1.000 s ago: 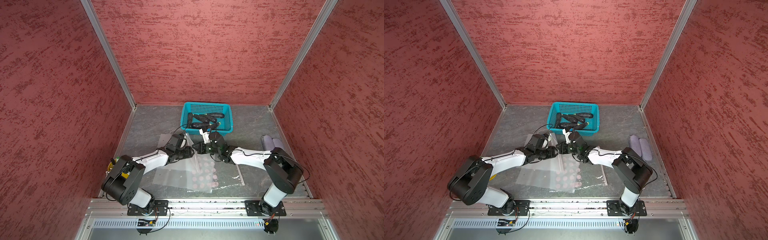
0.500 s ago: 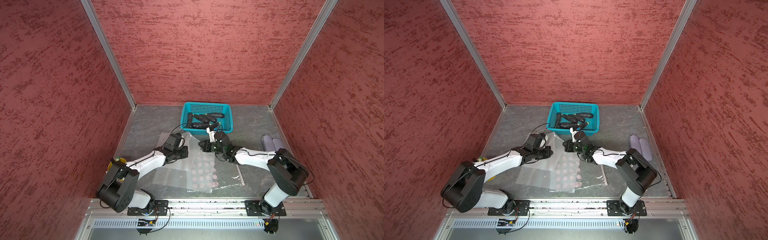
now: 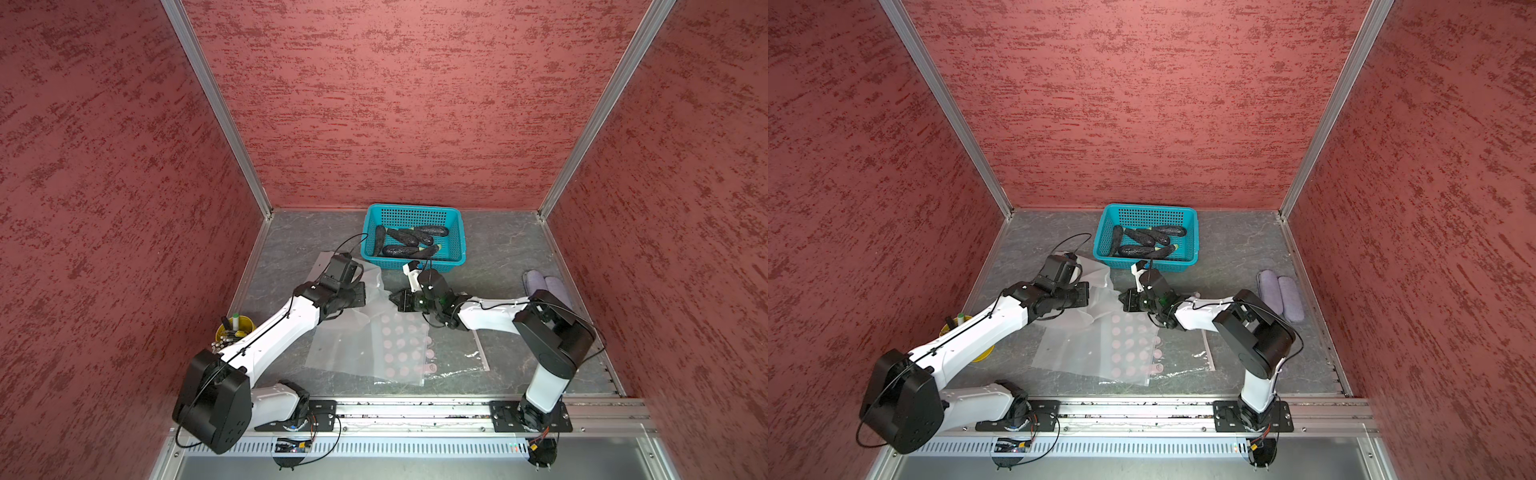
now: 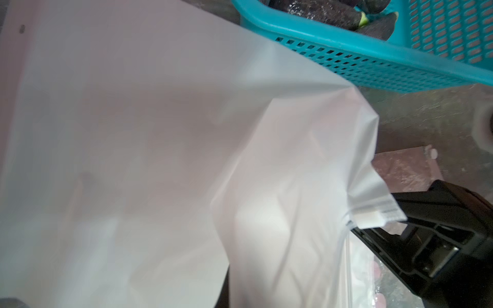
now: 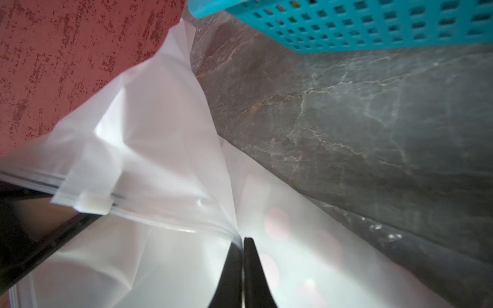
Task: Place the eggplant in a zip-top bag and seal the zipper
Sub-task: Open the zipper food storage bag.
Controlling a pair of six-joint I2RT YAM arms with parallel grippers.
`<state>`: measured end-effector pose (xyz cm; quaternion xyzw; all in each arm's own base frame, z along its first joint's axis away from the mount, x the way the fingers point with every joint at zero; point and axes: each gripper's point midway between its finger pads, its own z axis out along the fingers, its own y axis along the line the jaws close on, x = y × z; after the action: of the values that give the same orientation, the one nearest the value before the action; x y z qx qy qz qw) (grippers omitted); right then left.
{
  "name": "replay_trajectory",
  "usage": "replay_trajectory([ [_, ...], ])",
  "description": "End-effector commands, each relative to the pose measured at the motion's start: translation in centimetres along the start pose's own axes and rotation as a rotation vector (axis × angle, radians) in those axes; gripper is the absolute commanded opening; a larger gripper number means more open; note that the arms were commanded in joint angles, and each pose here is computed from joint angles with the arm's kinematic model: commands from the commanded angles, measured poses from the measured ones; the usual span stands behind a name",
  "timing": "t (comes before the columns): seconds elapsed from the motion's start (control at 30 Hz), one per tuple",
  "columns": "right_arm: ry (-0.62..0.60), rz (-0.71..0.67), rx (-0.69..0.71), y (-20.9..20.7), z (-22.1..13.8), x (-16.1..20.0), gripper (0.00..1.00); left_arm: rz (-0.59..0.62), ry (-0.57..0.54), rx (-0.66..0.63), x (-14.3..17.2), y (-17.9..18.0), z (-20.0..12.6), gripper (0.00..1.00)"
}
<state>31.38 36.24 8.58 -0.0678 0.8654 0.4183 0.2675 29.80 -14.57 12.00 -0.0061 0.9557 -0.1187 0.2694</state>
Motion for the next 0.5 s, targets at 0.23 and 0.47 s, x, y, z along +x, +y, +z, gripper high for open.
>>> replay_trajectory([
  [0.23, -0.025, -0.112, -0.026, 2.4, -0.7, -2.2, 0.06, 0.091, 0.101, -0.087, 1.3, -0.1, 3.5, 0.0],
  [0.47, -0.045, -0.19, -0.008, 2.7, -2.7, -5.0, 0.26, 0.069, 0.1, -0.144, 0.7, 0.7, 3.6, 0.0],
])
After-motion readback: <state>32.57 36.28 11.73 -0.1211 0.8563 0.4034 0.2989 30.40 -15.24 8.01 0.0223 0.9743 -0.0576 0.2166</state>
